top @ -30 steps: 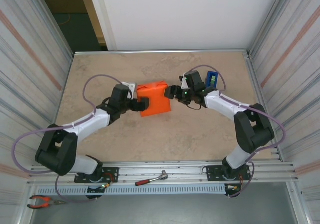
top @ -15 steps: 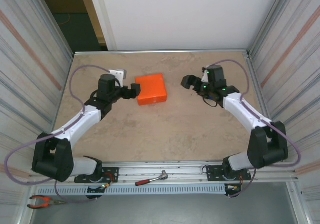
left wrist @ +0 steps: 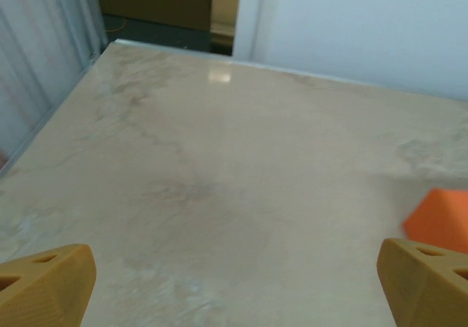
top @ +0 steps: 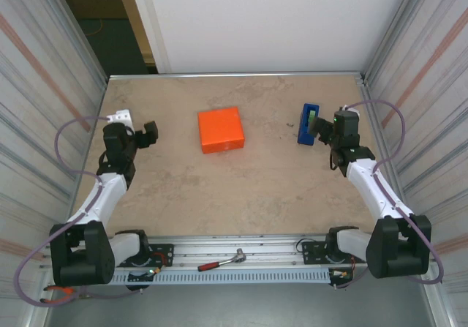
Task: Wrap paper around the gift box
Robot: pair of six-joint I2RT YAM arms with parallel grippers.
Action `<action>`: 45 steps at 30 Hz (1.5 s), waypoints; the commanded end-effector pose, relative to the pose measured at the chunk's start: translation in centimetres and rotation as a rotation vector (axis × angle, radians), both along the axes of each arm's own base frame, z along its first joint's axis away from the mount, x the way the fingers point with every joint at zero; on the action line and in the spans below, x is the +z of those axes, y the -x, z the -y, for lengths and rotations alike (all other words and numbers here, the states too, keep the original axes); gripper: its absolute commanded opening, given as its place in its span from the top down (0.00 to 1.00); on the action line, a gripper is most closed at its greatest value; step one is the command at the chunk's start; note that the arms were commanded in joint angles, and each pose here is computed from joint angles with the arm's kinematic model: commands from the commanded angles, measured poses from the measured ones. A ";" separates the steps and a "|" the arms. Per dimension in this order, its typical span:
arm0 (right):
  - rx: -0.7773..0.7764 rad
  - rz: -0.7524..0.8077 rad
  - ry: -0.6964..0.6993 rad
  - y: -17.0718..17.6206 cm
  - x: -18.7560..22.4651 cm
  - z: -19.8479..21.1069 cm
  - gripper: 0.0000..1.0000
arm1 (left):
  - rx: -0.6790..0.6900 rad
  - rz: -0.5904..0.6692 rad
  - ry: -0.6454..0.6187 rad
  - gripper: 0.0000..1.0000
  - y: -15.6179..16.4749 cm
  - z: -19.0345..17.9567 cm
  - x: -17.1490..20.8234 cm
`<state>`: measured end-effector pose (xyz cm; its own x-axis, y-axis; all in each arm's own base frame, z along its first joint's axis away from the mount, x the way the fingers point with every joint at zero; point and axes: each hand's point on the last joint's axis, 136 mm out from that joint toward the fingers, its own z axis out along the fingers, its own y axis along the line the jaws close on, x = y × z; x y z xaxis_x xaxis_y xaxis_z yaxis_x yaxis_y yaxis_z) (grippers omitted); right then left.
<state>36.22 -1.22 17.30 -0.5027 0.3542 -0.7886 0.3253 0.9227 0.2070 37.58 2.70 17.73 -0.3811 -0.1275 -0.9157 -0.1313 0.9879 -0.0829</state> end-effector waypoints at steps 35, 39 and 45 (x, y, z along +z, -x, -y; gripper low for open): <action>0.210 0.175 0.176 -3.3 -9.2 0.8 0.02 | -0.231 0.003 -0.135 0.01 -2.0 4.3 -8.7; 0.210 0.172 0.176 -3.3 -9.2 0.8 0.02 | -0.230 0.007 -0.134 0.01 -2.0 4.3 -8.6; 0.210 0.173 0.176 -3.3 -9.1 0.8 0.02 | -0.231 0.006 -0.135 0.01 -2.0 4.3 -8.6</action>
<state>39.16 -2.25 7.12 -0.4319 0.1378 -0.8913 0.1218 0.9881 0.0937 39.05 -1.54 7.97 -0.4193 0.0608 -0.9058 0.0961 0.9951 0.0223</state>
